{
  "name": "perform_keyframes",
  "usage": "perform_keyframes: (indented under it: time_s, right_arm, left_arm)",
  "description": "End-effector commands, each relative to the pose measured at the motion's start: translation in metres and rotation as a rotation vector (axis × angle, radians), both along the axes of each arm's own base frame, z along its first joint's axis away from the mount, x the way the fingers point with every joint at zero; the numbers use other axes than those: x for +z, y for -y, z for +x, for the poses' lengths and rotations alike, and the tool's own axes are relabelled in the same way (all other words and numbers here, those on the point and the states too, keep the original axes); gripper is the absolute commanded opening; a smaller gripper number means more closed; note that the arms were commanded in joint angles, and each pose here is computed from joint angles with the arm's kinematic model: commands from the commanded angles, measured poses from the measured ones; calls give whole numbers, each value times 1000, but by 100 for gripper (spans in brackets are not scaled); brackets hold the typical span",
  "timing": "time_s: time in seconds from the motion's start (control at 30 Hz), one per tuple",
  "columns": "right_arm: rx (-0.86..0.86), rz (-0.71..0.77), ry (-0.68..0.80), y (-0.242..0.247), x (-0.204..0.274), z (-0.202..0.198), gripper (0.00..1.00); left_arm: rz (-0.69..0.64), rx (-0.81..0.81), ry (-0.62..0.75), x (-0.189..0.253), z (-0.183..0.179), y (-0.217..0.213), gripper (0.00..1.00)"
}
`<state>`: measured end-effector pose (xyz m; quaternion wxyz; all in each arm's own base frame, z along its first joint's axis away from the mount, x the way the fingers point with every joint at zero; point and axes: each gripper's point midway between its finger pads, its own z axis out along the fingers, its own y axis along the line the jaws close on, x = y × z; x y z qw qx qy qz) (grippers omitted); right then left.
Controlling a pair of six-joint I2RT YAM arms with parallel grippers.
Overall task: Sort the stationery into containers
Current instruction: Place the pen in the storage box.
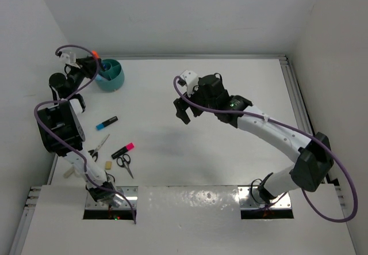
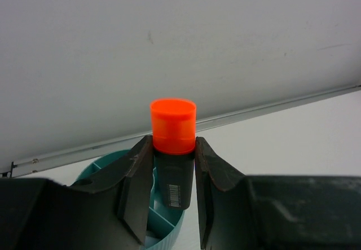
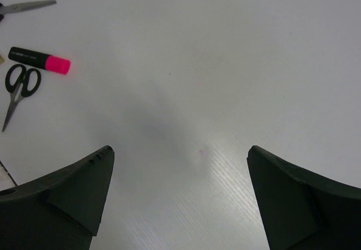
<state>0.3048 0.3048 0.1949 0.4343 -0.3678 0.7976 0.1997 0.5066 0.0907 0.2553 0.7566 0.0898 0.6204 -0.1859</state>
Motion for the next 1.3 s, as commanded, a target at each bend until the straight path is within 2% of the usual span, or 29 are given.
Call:
perform_keyframes:
  time_s: [0.0, 0.2, 0.53, 0.77, 1.27]
  right_arm:
    - [-3, 62, 15, -9, 30, 3, 99]
    - [-30, 44, 15, -5, 32, -1, 99]
    - [-43, 20, 7, -1, 28, -3, 99]
    - [-52, 4, 3, 1, 33, -1, 99]
    - [-64, -19, -6, 3, 37, -11, 99]
  left_arm:
    - [96, 2, 150, 10, -3, 2, 0]
    - [72, -1, 133, -11, -1, -1, 0]
    - [154, 2, 66, -49, 7, -3, 0]
    - [127, 7, 35, -68, 19, -4, 0]
    - [148, 54, 71, -76, 31, -11, 0]
